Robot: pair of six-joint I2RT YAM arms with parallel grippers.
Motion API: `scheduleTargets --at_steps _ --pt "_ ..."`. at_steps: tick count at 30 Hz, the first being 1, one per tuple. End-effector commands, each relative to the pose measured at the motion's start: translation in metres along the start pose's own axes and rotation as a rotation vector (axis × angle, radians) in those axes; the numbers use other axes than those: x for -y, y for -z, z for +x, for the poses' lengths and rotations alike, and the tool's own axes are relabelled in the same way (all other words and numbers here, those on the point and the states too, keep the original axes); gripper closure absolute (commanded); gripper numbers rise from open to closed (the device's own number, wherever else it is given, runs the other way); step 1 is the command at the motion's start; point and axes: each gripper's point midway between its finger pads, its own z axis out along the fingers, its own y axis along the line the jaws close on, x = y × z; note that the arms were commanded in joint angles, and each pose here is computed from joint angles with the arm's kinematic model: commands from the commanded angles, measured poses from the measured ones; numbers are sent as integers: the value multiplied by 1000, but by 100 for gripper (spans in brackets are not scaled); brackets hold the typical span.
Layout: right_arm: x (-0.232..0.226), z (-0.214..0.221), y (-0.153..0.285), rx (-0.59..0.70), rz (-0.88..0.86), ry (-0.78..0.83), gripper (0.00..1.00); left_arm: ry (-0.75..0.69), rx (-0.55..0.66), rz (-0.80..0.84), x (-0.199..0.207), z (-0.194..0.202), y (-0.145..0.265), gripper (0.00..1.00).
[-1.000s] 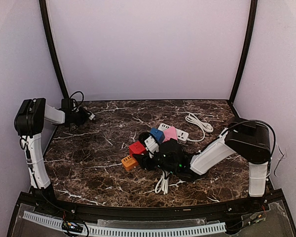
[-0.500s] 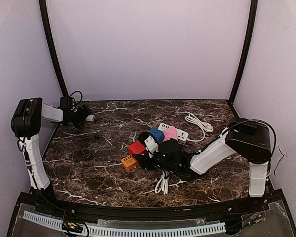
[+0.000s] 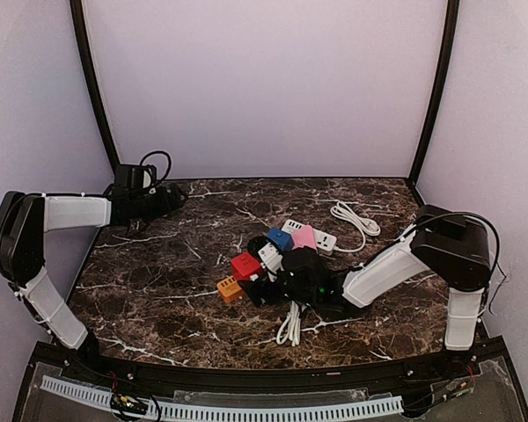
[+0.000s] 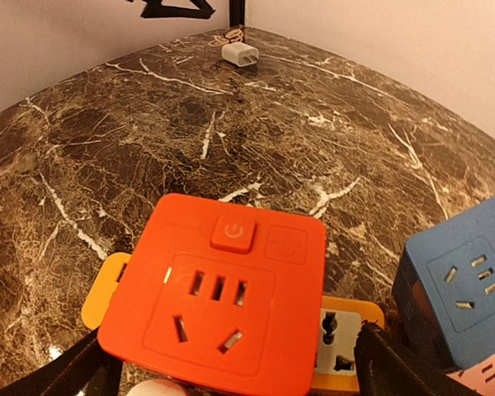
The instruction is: Pull the plug off the socket
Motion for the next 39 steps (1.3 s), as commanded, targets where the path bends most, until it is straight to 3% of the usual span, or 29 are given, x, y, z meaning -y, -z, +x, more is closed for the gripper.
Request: scheduleTargets --at_steps 1,8,20,30,39 --pt "2 -32 11 43 -5 -11 1 -120 -77 -3 15 44 15 1" --pt "1 -46 39 59 -40 -11 2 -252 -143 88 49 95 39 1" --pt "-26 6 48 -92 -146 39 29 -535 -278 339 114 169 59 12" --pt "-25 18 39 -131 -102 86 49 -717 -215 493 130 188 85 16" --pt "-27 25 33 -145 -94 100 60 -906 -65 624 137 200 99 12"
